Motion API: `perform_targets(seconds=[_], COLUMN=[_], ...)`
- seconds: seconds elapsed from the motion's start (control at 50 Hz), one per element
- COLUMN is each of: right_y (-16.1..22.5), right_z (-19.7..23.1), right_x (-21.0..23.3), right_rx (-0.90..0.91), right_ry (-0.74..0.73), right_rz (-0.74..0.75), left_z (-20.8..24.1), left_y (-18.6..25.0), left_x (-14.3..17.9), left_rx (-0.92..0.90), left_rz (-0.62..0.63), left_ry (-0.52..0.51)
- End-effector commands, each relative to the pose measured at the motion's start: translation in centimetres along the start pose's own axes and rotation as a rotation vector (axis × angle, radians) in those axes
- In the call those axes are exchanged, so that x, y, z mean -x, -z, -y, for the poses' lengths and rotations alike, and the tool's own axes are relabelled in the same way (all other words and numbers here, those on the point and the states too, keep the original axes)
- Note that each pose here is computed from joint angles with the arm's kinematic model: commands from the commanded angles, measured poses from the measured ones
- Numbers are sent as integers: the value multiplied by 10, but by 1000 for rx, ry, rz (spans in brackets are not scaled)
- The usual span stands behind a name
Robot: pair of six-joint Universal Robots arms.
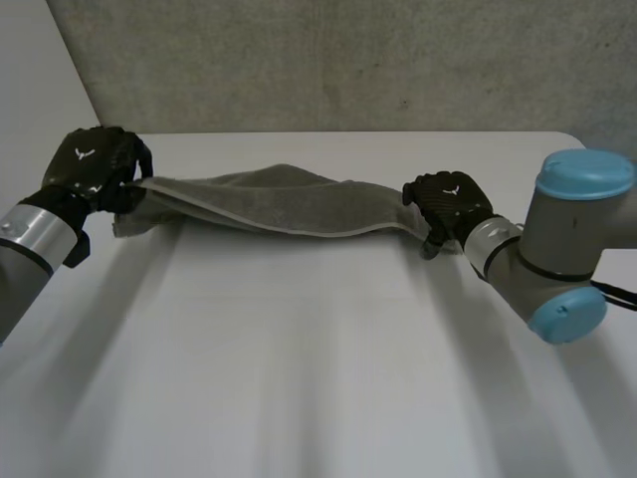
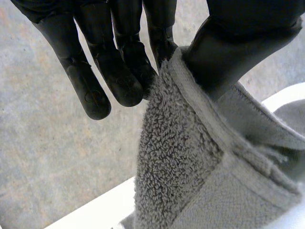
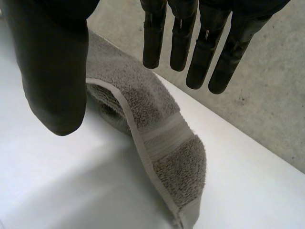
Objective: Fold the towel.
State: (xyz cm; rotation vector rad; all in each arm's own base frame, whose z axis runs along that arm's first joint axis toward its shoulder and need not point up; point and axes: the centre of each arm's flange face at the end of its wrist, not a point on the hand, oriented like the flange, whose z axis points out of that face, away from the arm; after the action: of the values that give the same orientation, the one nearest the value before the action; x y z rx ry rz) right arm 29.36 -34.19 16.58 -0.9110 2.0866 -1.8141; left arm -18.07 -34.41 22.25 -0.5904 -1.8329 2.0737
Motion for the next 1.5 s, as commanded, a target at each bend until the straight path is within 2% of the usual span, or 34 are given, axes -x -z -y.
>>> perform_targets(seconds=[0.02,0.12,0.22,0.52,0.86,1.02,1.12,1.14,1.18,1.26,1.34,1.36,1.5], right_y=[-23,-38,-51,-84,-90,-75,-45,-45,-25,3,47,47,107], right_z=[-17,-27,-30,-39,-37,22,77,78,107,136,180,181,246], right_x=[12,10,9,8,8,-17,-45,-45,-59,-73,-86,-86,-105], right_rx=[12,16,0,-54,-56,-132,-171,-171,-194,-208,-259,-259,-411], right_ry=[5,-1,1,15,14,24,43,43,52,55,74,74,157], right_rz=[-29,-65,-96,-133,-118,-113,-84,-83,-89,-82,-48,-48,-86], left_z=[28,48,54,52,55,60,69,72,77,84,117,128,155], left_y=[6,10,12,14,12,8,3,2,1,1,9,12,18], left_x=[-1,-3,-5,-2,2,8,12,13,15,18,17,18,31], left_rx=[-63,-107,-120,-115,-129,-150,-176,-183,-195,-211,-271,-290,-334], left_rz=[2,-8,-14,-3,5,16,20,22,24,27,26,29,53], left_ry=[62,151,179,185,175,161,147,143,138,132,121,124,143])
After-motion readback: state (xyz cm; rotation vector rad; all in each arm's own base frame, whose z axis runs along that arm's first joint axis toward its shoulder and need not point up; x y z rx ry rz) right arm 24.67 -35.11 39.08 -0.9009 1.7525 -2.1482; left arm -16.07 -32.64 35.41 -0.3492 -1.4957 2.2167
